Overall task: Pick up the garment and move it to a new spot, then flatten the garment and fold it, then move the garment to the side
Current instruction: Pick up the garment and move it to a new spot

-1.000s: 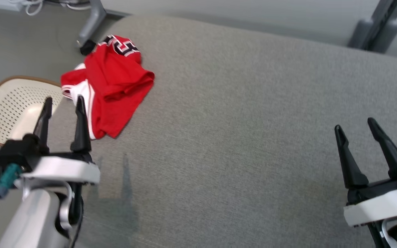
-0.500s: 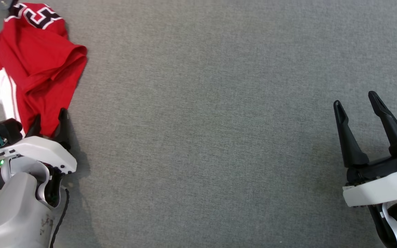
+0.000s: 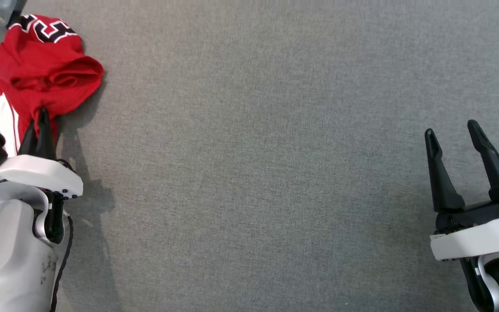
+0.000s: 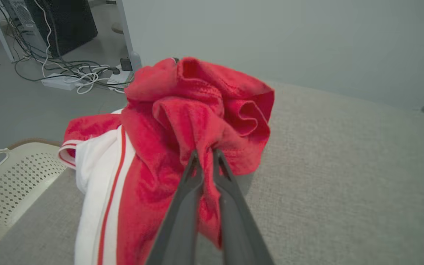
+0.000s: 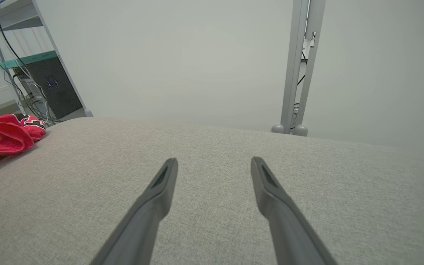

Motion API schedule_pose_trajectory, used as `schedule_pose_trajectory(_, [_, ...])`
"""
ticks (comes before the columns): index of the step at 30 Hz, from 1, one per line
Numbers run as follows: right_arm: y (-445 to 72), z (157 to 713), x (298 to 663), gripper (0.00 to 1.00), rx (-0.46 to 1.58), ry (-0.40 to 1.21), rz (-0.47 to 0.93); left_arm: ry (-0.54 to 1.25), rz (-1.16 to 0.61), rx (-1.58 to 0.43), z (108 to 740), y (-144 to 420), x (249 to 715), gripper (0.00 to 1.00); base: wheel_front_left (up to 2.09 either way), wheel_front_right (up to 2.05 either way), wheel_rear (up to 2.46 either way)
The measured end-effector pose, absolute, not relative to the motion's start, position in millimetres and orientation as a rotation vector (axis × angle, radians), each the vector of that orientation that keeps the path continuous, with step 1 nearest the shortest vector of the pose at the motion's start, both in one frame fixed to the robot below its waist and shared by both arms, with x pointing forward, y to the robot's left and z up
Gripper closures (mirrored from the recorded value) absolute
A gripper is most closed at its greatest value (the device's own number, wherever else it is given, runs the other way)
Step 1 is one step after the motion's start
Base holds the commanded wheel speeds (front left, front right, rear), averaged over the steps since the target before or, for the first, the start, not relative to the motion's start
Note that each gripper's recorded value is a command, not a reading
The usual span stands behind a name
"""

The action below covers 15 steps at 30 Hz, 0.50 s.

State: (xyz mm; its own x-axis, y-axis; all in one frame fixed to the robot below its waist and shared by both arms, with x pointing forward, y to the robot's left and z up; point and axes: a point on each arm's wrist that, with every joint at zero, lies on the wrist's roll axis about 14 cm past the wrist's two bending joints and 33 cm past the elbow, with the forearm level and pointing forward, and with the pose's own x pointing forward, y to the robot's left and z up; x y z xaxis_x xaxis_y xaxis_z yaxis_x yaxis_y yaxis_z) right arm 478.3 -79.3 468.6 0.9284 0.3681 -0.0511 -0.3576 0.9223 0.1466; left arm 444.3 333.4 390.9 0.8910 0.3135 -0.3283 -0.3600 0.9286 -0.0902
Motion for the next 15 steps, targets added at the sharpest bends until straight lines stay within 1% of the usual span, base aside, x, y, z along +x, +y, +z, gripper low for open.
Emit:
schedule_pose_trajectory(2, [-80,475,475,0.0,0.139,0.062,0.367,0.235,0.344,-0.134,415,333,445,1.0,0.0,0.0,0.0])
schedule_pose_trajectory(7, [-82,495,462,0.0,0.146,0.02,0.358,0.115,0.33,-0.101,451,321,420,1.0,0.0,0.0,0.0])
schedule_pose_trajectory(15, [-95,517,431,0.0,0.143,-0.017,0.323,0.014,0.272,-0.082,492,286,379,1.0,0.0,0.0,0.0])
